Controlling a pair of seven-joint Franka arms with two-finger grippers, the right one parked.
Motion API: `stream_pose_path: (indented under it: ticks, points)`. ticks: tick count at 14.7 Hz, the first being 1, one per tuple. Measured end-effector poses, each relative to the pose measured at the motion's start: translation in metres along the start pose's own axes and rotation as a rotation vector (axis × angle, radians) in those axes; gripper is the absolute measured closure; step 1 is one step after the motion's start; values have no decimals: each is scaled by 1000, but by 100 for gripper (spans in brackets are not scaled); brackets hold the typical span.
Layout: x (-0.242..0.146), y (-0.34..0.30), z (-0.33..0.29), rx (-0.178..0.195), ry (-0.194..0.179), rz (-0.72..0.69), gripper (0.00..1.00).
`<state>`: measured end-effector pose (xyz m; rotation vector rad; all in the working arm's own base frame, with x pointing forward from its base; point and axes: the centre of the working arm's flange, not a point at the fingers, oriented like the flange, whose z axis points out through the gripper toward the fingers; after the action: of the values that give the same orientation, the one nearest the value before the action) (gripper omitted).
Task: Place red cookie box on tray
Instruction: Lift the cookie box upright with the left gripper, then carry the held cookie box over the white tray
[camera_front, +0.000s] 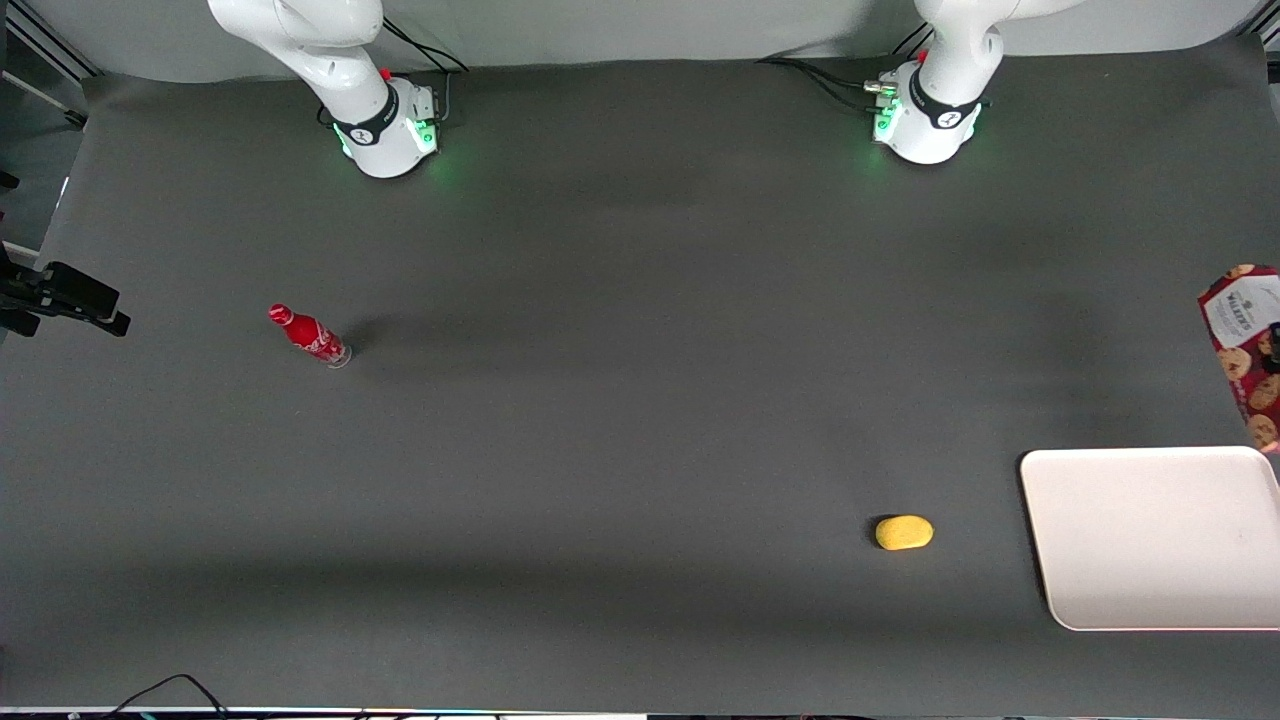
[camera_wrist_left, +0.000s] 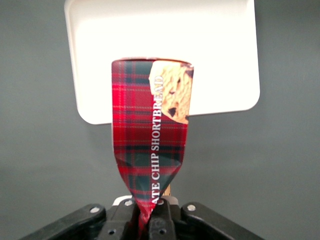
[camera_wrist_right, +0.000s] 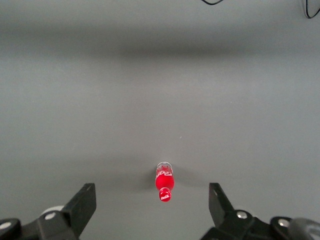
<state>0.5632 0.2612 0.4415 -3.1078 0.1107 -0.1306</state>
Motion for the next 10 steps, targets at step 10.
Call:
stream_pose_path:
  ticks: [10]
  points:
    - [93, -87, 41, 2, -23, -115, 94]
